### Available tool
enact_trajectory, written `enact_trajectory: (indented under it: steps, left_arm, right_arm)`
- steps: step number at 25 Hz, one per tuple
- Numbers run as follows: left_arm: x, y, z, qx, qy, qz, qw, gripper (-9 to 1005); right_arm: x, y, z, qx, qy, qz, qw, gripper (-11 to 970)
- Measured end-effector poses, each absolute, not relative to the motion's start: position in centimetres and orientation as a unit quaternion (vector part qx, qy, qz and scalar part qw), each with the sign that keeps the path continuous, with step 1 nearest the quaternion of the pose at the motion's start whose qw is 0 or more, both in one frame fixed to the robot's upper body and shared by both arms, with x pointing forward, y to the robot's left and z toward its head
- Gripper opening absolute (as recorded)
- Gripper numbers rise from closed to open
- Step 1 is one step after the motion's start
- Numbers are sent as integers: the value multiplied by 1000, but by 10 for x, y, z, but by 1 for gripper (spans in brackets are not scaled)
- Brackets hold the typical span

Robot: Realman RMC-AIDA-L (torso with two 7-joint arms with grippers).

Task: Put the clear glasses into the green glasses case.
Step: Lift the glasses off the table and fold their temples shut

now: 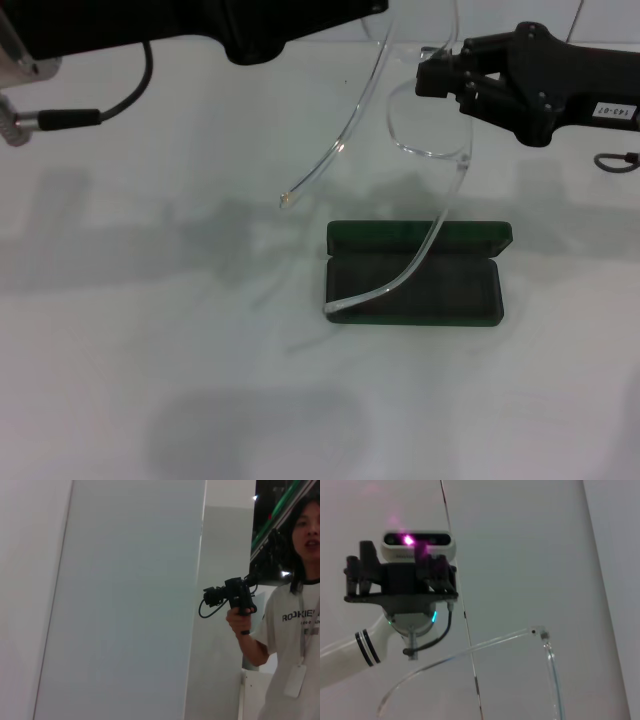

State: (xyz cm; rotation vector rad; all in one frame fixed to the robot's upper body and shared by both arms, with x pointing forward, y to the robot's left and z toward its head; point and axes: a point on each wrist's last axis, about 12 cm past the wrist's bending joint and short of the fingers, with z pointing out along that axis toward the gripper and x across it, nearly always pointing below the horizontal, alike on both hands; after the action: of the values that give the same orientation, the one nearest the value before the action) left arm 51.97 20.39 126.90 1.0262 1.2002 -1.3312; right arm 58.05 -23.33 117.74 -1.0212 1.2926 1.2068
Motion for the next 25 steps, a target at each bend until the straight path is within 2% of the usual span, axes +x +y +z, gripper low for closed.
enact_trajectory:
  steps: [25]
  left_arm:
    - [529, 204, 1251, 418, 506, -572, 493, 225]
  right_arm:
    - [577, -228, 1187, -430, 485, 518, 558, 93]
